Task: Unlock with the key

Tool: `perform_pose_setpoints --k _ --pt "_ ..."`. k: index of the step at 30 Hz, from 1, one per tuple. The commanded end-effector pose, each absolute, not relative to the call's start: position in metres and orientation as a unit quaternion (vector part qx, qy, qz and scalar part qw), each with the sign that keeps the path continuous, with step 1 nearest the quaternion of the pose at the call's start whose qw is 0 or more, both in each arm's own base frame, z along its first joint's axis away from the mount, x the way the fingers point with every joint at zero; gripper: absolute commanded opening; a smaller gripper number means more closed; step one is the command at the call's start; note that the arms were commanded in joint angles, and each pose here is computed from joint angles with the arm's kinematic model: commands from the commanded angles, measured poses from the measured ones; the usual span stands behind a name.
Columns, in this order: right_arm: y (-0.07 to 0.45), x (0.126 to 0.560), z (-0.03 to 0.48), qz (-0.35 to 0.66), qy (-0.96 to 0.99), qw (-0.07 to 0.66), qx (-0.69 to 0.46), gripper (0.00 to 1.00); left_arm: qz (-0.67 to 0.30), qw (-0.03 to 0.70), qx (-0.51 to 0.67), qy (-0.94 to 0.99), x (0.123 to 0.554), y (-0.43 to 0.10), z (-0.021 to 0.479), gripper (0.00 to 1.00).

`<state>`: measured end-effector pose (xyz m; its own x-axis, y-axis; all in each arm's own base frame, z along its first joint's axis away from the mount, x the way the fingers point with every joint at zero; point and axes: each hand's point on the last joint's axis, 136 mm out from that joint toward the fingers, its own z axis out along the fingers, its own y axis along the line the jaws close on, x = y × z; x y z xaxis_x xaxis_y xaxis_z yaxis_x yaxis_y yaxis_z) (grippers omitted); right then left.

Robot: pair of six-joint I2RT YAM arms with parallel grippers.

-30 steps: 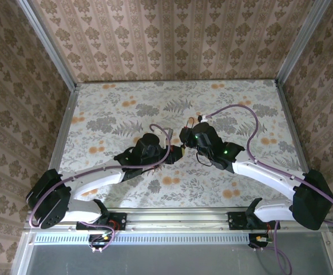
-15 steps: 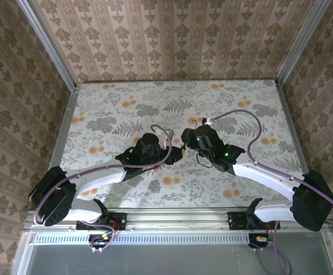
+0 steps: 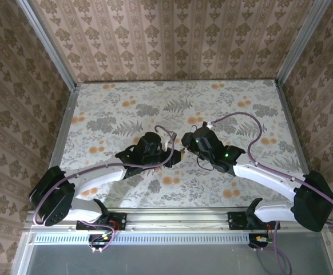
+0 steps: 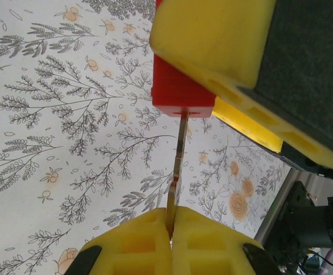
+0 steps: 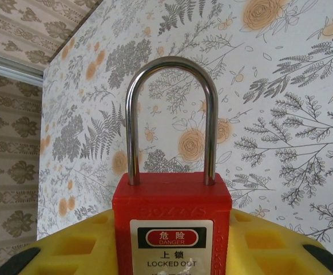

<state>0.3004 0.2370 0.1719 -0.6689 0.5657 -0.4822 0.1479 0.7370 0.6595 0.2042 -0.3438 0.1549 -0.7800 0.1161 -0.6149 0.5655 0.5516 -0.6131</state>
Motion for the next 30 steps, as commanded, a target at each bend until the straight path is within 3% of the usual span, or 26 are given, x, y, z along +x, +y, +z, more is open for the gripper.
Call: perform_pose_setpoints --k 1,7,13,23,30 --pt "0.251 0.272 0.157 0.285 0.891 0.314 0.162 0.00 -0.481 0.339 0.184 0.787 0.234 -0.358 0.220 0.00" --pt "0.260 0.270 0.166 0.293 0.878 0.351 0.142 0.00 -0.542 0.314 0.150 0.765 0.234 -0.361 0.234 0.00" --pt "0.266 0.266 0.163 0.306 0.880 0.334 0.147 0.00 -0.554 0.320 0.131 0.757 0.242 -0.356 0.230 0.00" --pt "0.273 0.257 0.149 0.320 0.884 0.301 0.162 0.00 -0.545 0.350 0.157 0.745 0.247 -0.366 0.242 0.00" --pt "0.276 0.251 0.149 0.308 0.886 0.318 0.137 0.00 -0.525 0.366 0.167 0.750 0.256 -0.364 0.254 0.00"
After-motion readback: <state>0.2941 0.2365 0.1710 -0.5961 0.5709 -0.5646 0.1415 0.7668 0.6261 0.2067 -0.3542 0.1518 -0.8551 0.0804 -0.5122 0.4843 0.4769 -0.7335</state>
